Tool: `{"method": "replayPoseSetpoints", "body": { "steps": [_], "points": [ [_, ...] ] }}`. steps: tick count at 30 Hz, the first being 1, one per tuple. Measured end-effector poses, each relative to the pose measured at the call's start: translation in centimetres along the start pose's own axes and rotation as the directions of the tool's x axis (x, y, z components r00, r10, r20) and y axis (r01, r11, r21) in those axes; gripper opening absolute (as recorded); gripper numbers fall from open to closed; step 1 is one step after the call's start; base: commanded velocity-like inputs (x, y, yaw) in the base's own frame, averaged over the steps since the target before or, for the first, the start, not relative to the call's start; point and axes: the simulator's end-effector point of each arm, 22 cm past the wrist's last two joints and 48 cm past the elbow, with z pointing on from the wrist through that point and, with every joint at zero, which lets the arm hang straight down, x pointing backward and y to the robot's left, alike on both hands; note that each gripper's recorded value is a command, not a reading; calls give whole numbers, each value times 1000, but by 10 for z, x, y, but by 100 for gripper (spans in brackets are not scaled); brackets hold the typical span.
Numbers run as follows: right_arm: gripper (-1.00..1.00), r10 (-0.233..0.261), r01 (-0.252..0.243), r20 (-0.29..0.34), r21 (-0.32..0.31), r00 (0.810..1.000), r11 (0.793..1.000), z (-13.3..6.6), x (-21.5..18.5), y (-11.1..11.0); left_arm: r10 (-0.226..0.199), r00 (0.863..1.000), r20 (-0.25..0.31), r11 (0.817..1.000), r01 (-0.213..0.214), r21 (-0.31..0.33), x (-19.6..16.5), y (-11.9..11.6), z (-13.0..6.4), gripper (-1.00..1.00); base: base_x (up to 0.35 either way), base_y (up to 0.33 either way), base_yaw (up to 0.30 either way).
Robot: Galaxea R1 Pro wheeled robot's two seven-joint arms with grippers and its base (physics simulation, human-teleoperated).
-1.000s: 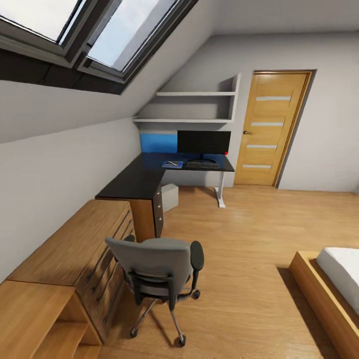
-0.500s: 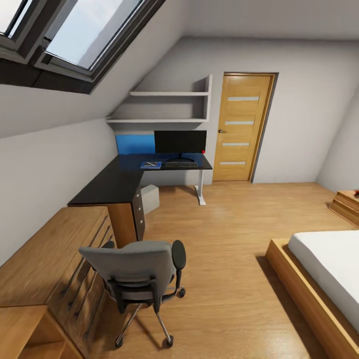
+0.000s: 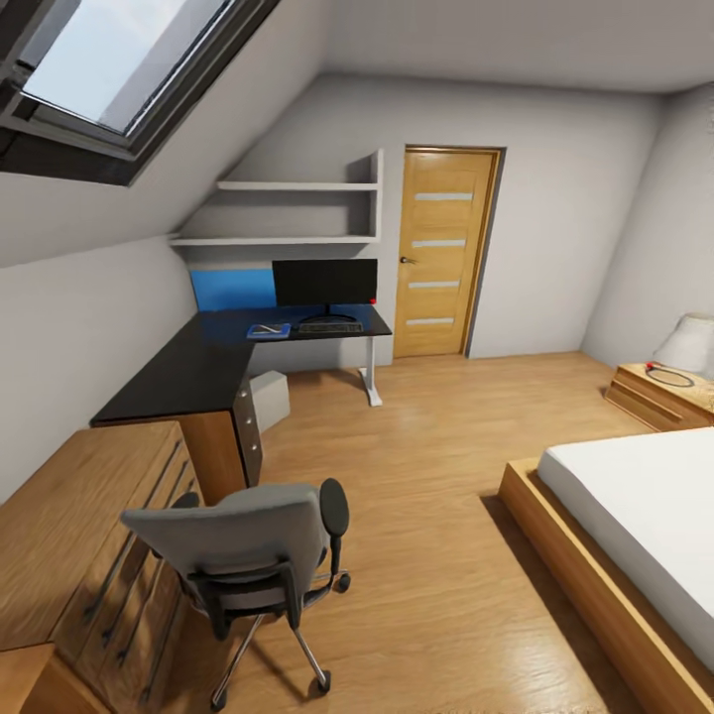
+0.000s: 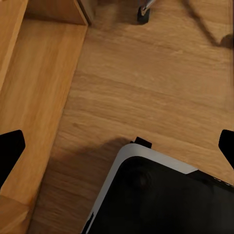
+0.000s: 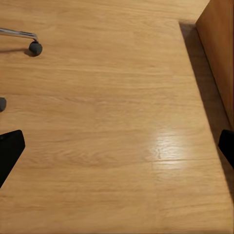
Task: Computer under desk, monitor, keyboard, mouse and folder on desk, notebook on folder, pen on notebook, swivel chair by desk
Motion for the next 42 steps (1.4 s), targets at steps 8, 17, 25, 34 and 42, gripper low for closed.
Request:
{"method": "replayPoseSetpoints", "body": {
  "steps": [8, 17, 25, 34, 42],
  "points": [
    [100, 0, 0, 0, 0, 1000, 1000, 0, 0, 0, 0, 1000, 0, 1000, 0, 0, 0, 0, 0, 100, 0, 56, -113],
    [100, 1, -1, -1, -1, 1000, 1000, 0, 0, 1, 0, 1000, 0, 1000, 0, 0, 0, 0, 0, 100, 0, 118, -25],
    [100, 3, -3, -1, -3, 1000, 1000, 0, 0, 4, 3, 1000, 1, 1000, -3, 1, 0, 0, 0, 100, 0, 47, -3],
    [100, 3, -3, -1, -4, 1000, 1000, 0, 0, 4, 3, 1000, 1, 1000, -3, 2, 0, 0, 0, 100, 0, 190, 0],
    [100, 2, -2, -2, -5, 1000, 1000, -1, 0, 4, -1, 1000, 3, 1000, 1, 8, -1, -4, -1, 100, 0, 29, 0]
  ]
}}
